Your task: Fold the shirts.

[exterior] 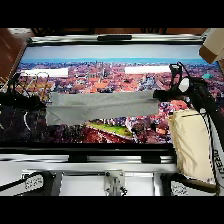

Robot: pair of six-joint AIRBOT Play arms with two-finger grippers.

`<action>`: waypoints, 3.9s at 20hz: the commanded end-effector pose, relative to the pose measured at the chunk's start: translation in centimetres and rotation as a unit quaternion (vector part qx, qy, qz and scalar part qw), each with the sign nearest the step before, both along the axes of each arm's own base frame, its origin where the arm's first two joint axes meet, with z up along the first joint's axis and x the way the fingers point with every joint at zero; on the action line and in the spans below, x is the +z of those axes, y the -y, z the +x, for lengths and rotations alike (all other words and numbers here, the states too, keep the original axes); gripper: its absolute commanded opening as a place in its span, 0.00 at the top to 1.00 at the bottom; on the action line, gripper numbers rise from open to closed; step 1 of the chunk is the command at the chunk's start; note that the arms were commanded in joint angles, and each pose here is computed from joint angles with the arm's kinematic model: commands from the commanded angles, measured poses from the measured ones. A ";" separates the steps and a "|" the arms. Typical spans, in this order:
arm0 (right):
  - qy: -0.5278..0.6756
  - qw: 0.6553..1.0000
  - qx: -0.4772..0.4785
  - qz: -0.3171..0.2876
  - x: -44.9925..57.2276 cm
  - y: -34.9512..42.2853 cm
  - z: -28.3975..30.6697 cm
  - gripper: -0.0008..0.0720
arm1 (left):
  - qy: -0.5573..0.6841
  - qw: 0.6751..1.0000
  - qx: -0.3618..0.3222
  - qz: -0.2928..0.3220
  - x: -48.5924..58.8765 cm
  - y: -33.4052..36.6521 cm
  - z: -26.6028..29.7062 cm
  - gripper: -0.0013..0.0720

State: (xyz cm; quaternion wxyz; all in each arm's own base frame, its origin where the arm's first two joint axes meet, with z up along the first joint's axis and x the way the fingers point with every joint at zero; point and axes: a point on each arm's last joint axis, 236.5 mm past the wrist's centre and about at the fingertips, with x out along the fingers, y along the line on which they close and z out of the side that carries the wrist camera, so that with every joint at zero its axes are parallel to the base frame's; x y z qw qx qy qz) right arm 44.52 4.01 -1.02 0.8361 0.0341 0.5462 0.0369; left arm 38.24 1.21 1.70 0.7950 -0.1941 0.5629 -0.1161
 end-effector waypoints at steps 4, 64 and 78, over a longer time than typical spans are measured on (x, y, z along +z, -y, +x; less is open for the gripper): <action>0.019 0.999 -0.037 0.014 -2.7 -0.1 5.1 0.89 | 0.022 0.997 0.045 -0.058 -1.3 -0.3 7.5 0.93; 0.101 0.939 0.129 0.302 16.2 -25.5 -3.3 0.90 | 0.218 0.970 -0.003 -0.110 16.6 10.2 7.7 0.93; 0.005 0.896 0.061 0.440 4.8 -42.3 -4.9 0.24 | 0.220 0.971 0.016 -0.095 18.8 6.0 3.6 0.93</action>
